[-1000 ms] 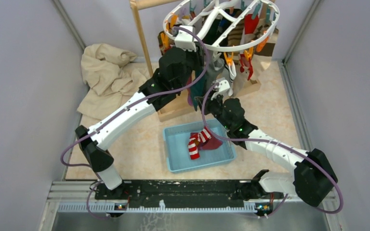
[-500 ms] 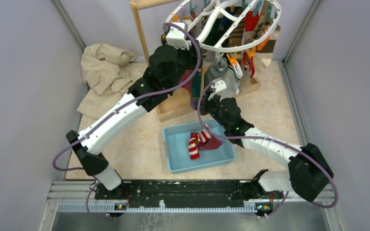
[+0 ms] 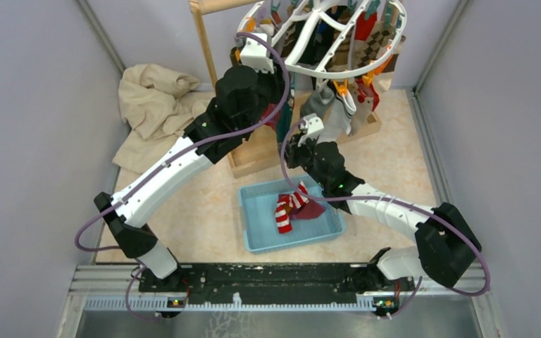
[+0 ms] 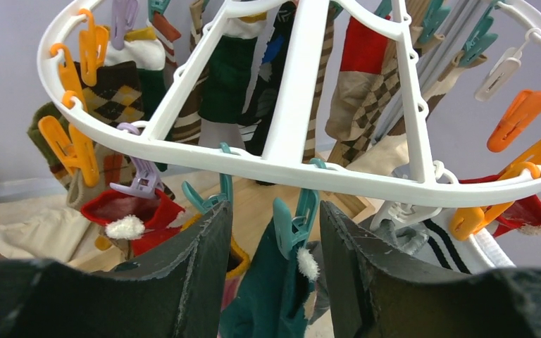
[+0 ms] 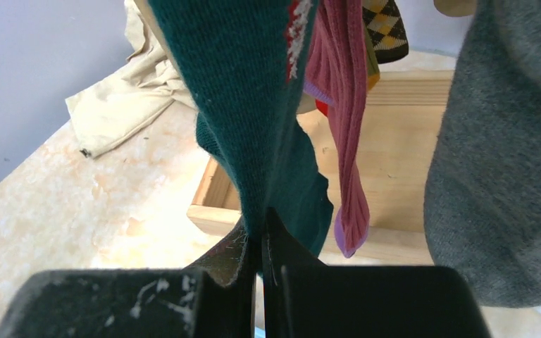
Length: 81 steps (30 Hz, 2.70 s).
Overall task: Remove the socks clipped to the hanger
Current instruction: Remove the sock from the hanger, then place the sock in the bin.
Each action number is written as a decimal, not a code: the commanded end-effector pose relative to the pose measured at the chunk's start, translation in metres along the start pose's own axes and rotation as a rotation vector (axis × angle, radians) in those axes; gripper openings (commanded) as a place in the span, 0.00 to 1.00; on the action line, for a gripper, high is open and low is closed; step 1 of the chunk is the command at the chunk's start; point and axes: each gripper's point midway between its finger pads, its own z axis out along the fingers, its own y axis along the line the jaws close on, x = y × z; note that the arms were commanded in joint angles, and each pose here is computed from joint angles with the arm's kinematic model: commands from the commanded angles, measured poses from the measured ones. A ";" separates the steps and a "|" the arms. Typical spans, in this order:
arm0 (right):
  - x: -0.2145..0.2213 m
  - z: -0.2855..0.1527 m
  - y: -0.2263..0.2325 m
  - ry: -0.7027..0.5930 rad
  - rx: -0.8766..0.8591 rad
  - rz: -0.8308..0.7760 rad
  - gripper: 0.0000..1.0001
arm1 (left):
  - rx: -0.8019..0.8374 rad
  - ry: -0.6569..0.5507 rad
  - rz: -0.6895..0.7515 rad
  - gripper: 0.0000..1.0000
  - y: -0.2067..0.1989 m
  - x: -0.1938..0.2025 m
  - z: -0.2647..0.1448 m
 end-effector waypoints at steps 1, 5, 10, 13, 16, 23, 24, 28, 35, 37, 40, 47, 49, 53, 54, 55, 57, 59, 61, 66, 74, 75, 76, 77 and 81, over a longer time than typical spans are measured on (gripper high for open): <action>-0.022 0.006 0.012 -0.054 -0.024 -0.016 0.00 | 0.022 0.006 -0.023 0.55 -0.006 -0.001 0.002; -0.023 0.006 0.015 -0.058 -0.027 -0.018 0.00 | 0.047 0.018 -0.033 0.54 -0.012 0.004 0.004; -0.024 0.006 0.016 -0.061 -0.029 -0.021 0.00 | 0.066 0.047 -0.043 0.52 -0.018 0.015 0.007; -0.026 0.005 0.017 -0.064 -0.029 -0.023 0.00 | 0.070 0.056 -0.047 0.52 -0.021 0.019 0.009; -0.026 0.004 0.018 -0.065 -0.030 -0.025 0.00 | 0.065 0.066 -0.048 0.53 -0.023 0.023 0.011; -0.023 0.004 0.021 -0.060 -0.032 -0.035 0.00 | 0.042 0.068 -0.039 0.53 -0.029 0.028 0.029; -0.023 0.004 0.022 -0.059 -0.030 -0.038 0.00 | 0.038 0.066 -0.040 0.53 -0.029 0.027 0.031; -0.022 0.003 0.023 -0.057 -0.030 -0.043 0.00 | 0.028 0.076 -0.041 0.52 -0.032 0.031 0.039; -0.022 0.001 0.023 -0.059 -0.030 -0.048 0.00 | 0.010 0.074 -0.035 0.47 -0.029 0.031 0.040; -0.023 0.000 0.022 -0.063 -0.028 -0.047 0.00 | 0.010 0.069 -0.031 0.45 -0.029 0.028 0.039; -0.021 0.000 0.021 -0.061 -0.026 -0.048 0.00 | 0.012 0.062 -0.029 0.42 -0.028 0.025 0.038; -0.023 -0.006 0.019 -0.069 -0.017 -0.046 0.00 | 0.026 0.048 -0.023 0.29 -0.028 0.021 0.034; -0.024 -0.006 0.019 -0.069 -0.016 -0.046 0.00 | 0.027 0.045 -0.022 0.25 -0.028 0.021 0.034; -0.025 -0.008 0.019 -0.069 -0.016 -0.046 0.00 | 0.032 0.036 -0.021 0.20 -0.028 0.016 0.033; -0.024 -0.009 0.019 -0.066 -0.017 -0.048 0.00 | 0.032 0.035 -0.019 0.20 -0.028 0.015 0.033; -0.025 -0.011 0.019 -0.067 -0.020 -0.048 0.00 | 0.033 0.034 -0.018 0.20 -0.028 0.015 0.032; -0.025 -0.017 0.019 -0.062 -0.026 -0.050 0.00 | 0.035 0.029 -0.016 0.20 -0.028 0.012 0.032; -0.021 -0.025 0.018 -0.051 -0.027 -0.049 0.00 | 0.036 0.027 -0.015 0.20 -0.027 0.011 0.031; -0.015 -0.037 0.017 -0.039 -0.034 -0.037 0.00 | 0.039 0.027 -0.014 0.20 -0.027 0.010 0.031; 0.014 -0.060 0.017 0.032 -0.073 -0.015 0.00 | 0.049 0.030 -0.016 0.21 -0.029 0.012 0.031; 0.064 -0.078 0.017 0.156 -0.108 0.000 0.00 | 0.067 0.029 -0.019 0.22 -0.033 0.011 0.032; 0.068 -0.079 0.018 0.170 -0.114 0.001 0.00 | 0.072 0.029 -0.020 0.22 -0.034 0.011 0.032; 0.073 -0.082 0.020 0.188 -0.122 0.003 0.00 | 0.078 0.028 -0.021 0.22 -0.036 0.010 0.032; 0.079 -0.084 0.021 0.207 -0.128 0.003 0.00 | 0.083 0.027 -0.022 0.22 -0.037 0.009 0.032; 0.095 -0.095 0.028 0.260 -0.152 0.002 0.00 | 0.113 0.025 -0.030 0.22 -0.044 0.008 0.034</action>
